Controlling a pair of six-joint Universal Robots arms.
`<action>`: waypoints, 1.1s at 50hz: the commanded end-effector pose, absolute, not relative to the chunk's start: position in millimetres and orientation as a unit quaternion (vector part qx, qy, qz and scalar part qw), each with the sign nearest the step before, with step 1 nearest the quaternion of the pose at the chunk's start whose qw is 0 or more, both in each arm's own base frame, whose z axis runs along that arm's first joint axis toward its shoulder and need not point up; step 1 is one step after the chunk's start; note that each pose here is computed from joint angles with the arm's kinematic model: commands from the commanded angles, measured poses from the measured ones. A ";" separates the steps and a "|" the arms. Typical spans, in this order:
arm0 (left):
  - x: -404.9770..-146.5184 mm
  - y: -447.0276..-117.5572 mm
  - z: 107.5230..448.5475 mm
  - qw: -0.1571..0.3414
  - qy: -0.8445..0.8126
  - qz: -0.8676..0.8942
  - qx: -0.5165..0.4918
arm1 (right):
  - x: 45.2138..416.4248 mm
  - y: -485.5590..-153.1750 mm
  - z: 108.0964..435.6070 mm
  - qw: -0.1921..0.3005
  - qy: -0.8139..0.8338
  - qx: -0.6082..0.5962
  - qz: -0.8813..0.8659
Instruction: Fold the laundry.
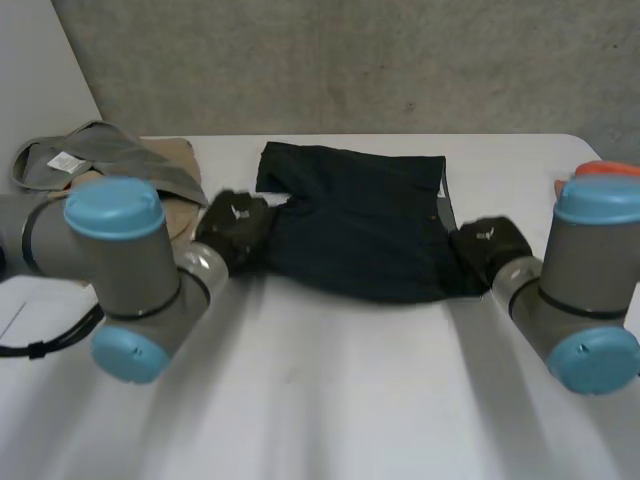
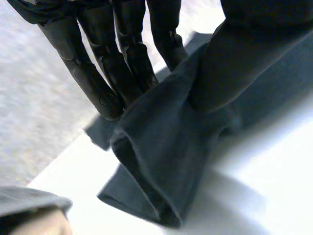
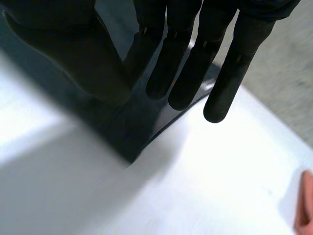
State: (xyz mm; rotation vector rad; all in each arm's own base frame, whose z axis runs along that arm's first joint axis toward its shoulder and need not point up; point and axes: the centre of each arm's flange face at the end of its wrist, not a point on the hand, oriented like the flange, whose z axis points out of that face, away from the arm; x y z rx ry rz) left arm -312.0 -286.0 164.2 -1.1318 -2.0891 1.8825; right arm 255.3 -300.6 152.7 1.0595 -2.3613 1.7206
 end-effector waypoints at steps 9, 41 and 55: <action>-275.1 -183.9 197.1 0.059 -0.752 0.471 -0.457 | 210.5 -219.1 197.4 0.013 -0.783 0.503 0.366; -294.6 -282.9 265.5 0.057 -0.749 0.586 -0.303 | 280.2 -279.4 132.3 -0.005 -0.743 0.340 0.576; -277.4 -209.7 224.2 0.082 -0.796 0.452 -0.394 | 235.3 -223.5 186.3 0.056 -0.744 0.486 0.455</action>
